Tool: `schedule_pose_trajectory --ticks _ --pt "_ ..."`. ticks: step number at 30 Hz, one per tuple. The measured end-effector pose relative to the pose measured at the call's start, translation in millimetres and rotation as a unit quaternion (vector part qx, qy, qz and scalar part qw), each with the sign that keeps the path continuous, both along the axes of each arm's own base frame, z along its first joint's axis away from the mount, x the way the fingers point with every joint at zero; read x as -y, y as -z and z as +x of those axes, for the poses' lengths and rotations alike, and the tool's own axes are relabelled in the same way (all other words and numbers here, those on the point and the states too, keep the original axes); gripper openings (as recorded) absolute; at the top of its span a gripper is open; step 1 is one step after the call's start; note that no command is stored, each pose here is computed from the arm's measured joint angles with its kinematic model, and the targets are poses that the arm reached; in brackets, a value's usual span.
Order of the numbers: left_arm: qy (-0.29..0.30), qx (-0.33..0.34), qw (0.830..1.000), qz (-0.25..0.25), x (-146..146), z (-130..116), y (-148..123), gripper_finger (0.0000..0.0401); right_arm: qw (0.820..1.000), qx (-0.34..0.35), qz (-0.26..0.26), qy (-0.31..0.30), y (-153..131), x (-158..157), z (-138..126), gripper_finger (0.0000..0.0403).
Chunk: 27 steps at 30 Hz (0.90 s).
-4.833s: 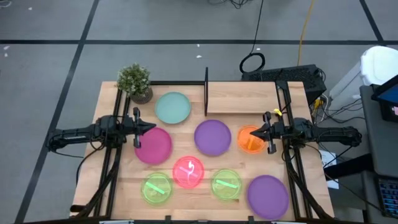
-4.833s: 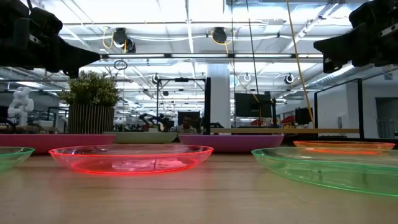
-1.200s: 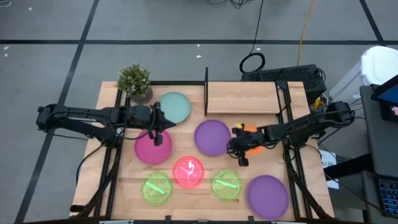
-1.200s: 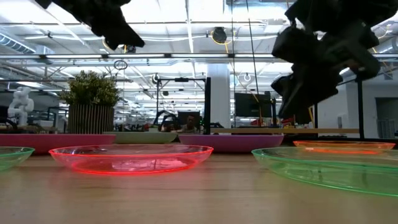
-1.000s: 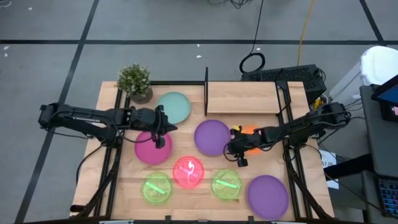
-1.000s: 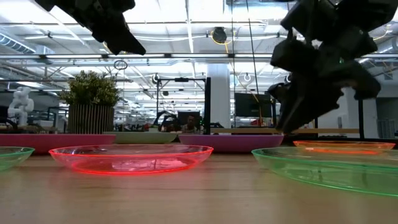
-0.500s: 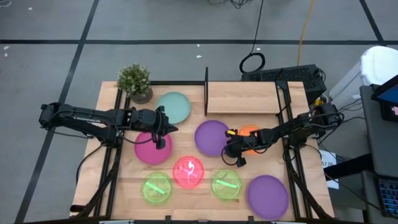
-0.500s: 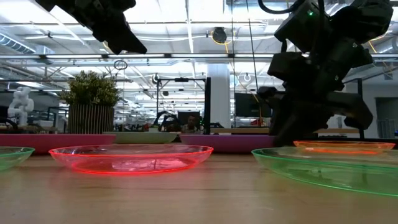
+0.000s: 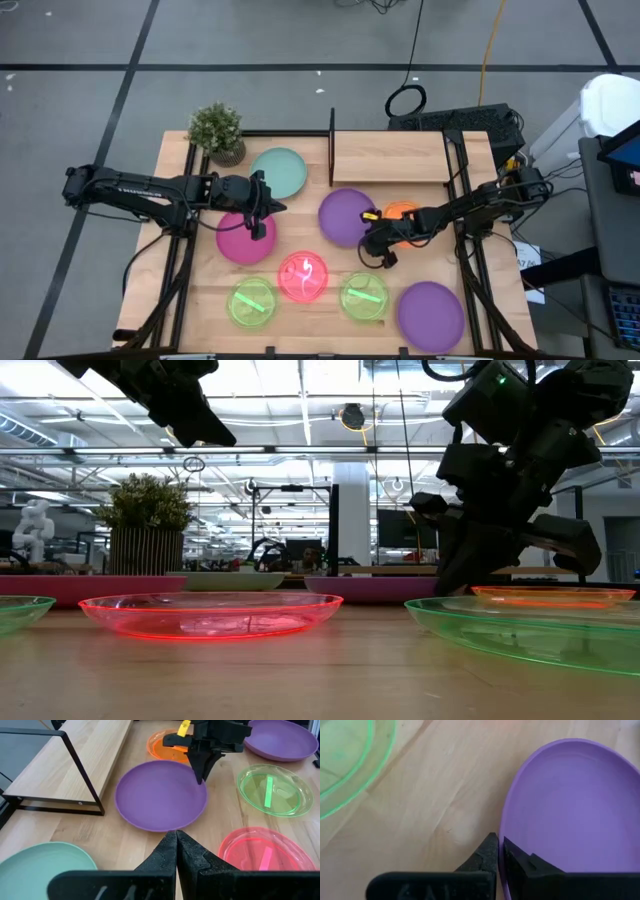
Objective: Place and stack plates onto a shelf
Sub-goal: Put the top big violet plate on the shelf
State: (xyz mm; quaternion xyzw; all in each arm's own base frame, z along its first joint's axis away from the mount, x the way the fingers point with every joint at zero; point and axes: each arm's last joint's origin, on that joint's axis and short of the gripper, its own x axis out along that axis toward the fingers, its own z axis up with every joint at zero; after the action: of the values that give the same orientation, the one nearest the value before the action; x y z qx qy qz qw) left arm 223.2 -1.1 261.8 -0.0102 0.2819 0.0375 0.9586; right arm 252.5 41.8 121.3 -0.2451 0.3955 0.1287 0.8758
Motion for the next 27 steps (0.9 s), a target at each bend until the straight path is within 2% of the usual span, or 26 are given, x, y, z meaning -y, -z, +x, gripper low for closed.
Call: schedule_pose_trajectory --ticks 5,12,15,20,27 --pt "0.000 0.000 1.000 -0.001 0 0 0 0.0001 1.000 0.008 -0.019 -0.001 -10 -8 4 0.0002" --pt "-0.001 -0.001 1.000 -0.002 0 0 0 0.0001 1.000 0.025 -0.007 -0.012 -37 -23 18 0.0002" --pt "0.001 -0.001 1.000 -0.006 2 0 0 0.0001 1.000 0.009 -0.007 -0.010 -50 -27 23 0.0002" --pt "-0.003 0.003 0.999 -0.039 10 0 0 0.0001 0.999 -0.014 -0.022 0.044 -72 -27 31 0.0002" --pt "0.026 0.005 0.999 -0.027 19 0 -1 0.0001 0.992 -0.052 -0.019 0.114 -93 -27 32 0.0002"
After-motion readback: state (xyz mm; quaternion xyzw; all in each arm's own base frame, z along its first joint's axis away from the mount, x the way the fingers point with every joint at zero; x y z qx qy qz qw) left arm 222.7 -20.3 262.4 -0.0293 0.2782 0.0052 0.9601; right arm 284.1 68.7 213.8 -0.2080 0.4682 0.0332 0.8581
